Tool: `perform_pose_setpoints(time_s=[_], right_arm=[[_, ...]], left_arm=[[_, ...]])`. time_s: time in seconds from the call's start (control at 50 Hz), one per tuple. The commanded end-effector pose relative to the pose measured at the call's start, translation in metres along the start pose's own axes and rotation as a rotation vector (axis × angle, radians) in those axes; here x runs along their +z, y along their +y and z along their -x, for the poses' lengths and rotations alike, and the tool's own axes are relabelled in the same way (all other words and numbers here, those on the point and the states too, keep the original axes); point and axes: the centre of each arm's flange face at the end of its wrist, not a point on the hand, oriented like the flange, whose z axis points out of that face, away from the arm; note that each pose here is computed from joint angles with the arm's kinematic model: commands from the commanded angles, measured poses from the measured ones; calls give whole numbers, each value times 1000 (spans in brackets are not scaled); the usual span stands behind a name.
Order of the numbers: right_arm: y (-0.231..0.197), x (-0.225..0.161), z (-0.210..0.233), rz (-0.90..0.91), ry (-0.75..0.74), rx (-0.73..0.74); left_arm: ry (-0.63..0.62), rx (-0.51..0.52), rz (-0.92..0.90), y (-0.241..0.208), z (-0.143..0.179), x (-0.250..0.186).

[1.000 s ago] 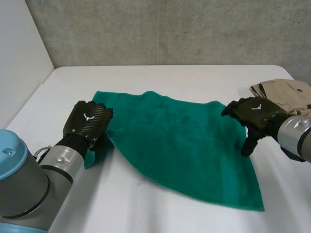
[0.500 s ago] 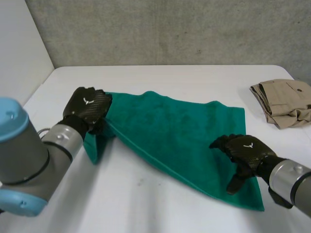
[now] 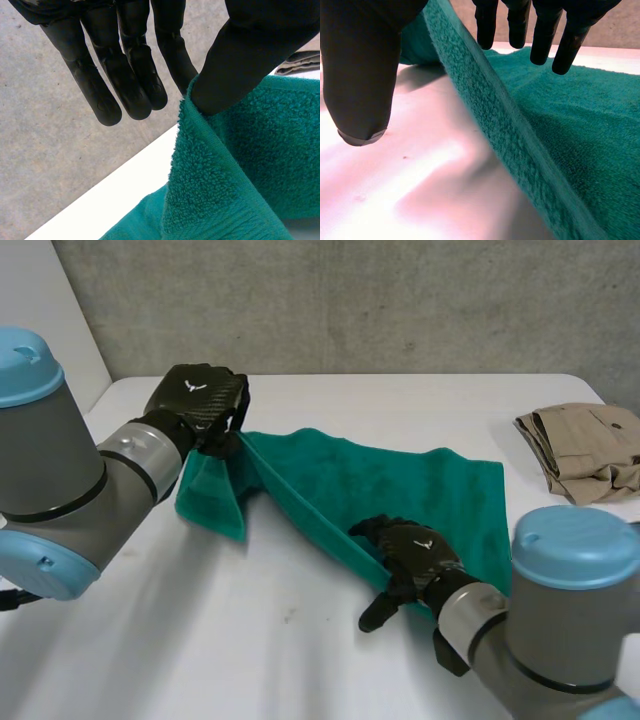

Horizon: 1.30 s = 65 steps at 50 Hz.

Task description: Fold the laundry.

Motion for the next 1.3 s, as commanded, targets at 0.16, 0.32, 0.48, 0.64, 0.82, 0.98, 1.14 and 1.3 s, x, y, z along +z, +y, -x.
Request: perform_pose_setpoints(time_s=[0.16, 0.32, 0.48, 0.64, 0.82, 0.98, 1.14, 1.3], right_arm=[[9, 18, -41, -44, 211, -18], [5, -2, -101, 12, 317, -107], [-16, -17, -130, -34, 326, -161], [-30, -10, -120, -72, 185, -227], [-58, -18, -115, -98, 174, -269], [-77, -20, -114, -153, 180, -293], [-85, -19, -117, -174, 193, -298], [-89, -18, -116, -188, 189, -294]], left_arm=[[-15, -39, 2, -1, 5, -3], [-61, -42, 9, 1, 23, -1], [-45, -50, 69, 19, 18, -7], [-14, -61, 175, 60, 4, -16], [6, -89, 283, 96, -7, -27], [0, -138, 323, 110, -10, -32], [-50, -179, 334, 114, -8, -36], [-46, -183, 370, 119, -17, -47]])
